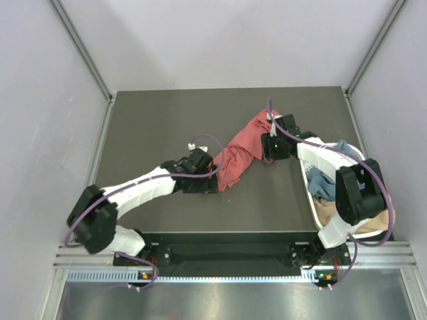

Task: Fold and stack the t-shirts
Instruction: Flatten the tshirt out

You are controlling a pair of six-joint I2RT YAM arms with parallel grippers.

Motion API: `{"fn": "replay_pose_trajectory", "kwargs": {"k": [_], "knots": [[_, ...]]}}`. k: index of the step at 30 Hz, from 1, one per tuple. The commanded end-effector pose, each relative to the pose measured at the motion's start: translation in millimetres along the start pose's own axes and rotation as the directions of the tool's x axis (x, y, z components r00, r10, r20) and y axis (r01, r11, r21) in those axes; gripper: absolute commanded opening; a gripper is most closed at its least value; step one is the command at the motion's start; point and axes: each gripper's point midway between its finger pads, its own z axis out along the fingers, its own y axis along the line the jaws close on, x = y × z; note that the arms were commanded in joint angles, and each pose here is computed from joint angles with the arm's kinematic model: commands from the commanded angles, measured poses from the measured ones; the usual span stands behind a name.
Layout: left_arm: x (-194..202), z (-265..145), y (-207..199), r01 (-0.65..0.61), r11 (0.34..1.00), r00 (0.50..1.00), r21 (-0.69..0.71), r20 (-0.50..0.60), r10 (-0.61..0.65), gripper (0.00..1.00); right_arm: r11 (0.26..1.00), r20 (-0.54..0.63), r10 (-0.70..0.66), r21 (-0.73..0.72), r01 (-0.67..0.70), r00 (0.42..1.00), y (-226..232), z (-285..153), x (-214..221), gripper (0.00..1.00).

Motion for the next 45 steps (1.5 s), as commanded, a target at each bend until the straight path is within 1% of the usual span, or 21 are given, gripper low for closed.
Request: {"fn": "replay_pose_trajectory", "kwargs": {"k": [1,7,9,12,14,16,17,19,20,21,22,24,26,27,29,30,32,33,36,40,45], "knots": [[-43,14,-26,-0.026,1.000,0.993,0.009,0.113,0.024,0.84,0.988,0.034,-0.014,0.152,0.008,0.999,-27,10,-7,0.54],[-45,63,-25,-0.050,0.994,0.998,-0.096,0.018,0.052,0.87,0.983,0.014,-0.028,0.180,0.026,1.000,-35,28,-3,0.60],[-49,71,-25,-0.056,0.989,0.998,-0.138,-0.012,0.055,0.87,0.988,0.024,-0.024,0.151,0.020,0.999,-30,34,-8,0.57],[-55,79,-30,-0.057,0.985,0.998,-0.160,-0.045,0.050,0.81,0.993,-0.052,-0.005,0.121,0.012,0.999,-25,51,3,0.46],[-64,78,-36,-0.048,0.985,0.998,-0.163,-0.035,0.043,0.70,0.994,-0.062,0.009,0.111,-0.002,0.998,-23,54,5,0.41],[-66,76,-33,-0.037,0.982,0.999,-0.183,-0.039,0.030,0.56,0.995,-0.072,0.018,0.096,-0.011,0.997,-19,59,7,0.30],[-73,73,-35,-0.027,0.983,0.999,-0.181,-0.029,0.022,0.45,0.995,-0.079,0.023,0.098,-0.016,0.997,-19,58,5,0.18],[-75,65,-28,-0.032,0.976,0.999,-0.216,-0.037,0.025,0.31,0.994,-0.092,0.038,0.102,-0.029,0.995,-19,57,4,0.04],[-85,58,-30,-0.027,0.975,1.000,-0.221,-0.018,0.024,0.22,0.994,-0.080,0.042,0.100,-0.034,0.996,-17,52,-4,0.00],[-90,50,-29,-0.031,0.972,1.000,-0.232,-0.007,0.030,0.03,0.996,-0.079,0.048,0.075,-0.042,0.996,-10,39,-7,0.00],[-89,41,-22,-0.042,0.965,0.999,-0.259,-0.020,0.039,0.00,0.997,-0.065,0.050,0.067,-0.046,0.997,-6,31,-12,0.00],[-103,19,-21,-0.053,0.961,0.998,-0.271,0.018,0.060,0.00,0.999,-0.022,0.046,0.018,-0.045,0.999,7,2,-27,0.00],[-108,-3,-11,-0.073,0.949,0.996,-0.308,0.030,0.087,0.00,0.999,-0.033,0.031,-0.031,-0.032,0.999,24,-26,-30,0.00],[-116,-23,-11,-0.069,0.951,0.993,-0.302,0.069,0.094,0.00,0.998,0.008,0.021,-0.059,-0.020,1.000,33,-51,-40,0.00],[-118,-50,-2,-0.085,0.941,0.988,-0.326,0.094,0.122,0.00,0.995,0.003,0.011,-0.104,-0.010,1.000,46,-87,-37,0.00],[-127,-76,1,-0.069,0.944,0.978,-0.322,0.164,0.127,0.00,0.991,0.047,0.004,-0.134,0.002,0.999,57,-118,-40,0.00],[-129,-102,10,-0.074,0.942,0.965,-0.327,0.214,0.151,0.00,0.986,0.053,0.004,-0.166,0.005,0.999,66,-154,-31,0.00],[-136,-130,18,-0.043,0.943,0.943,-0.329,0.299,0.147,0.00,0.983,0.102,0.014,-0.185,0.005,0.995,71,-183,-30,0.00],[-132,-171,40,0.010,0.940,0.910,-0.340,0.393,0.133,0.00,0.986,0.151,0.060,-0.162,-0.035,0.987,64,-231,-24,0.00],[-127,-201,59,0.095,0.926,0.886,-0.364,0.455,0.088,0.00,0.985,0.204,0.091,-0.164,-0.057,0.975,65,-268,-33,0.00],[-143,-227,60,0.147,0.925,0.839,-0.350,0.539,0.071,0.00,0.989,0.379,0.120,-0.124,-0.078,0.917,57,-306,-74,0.00]]}}
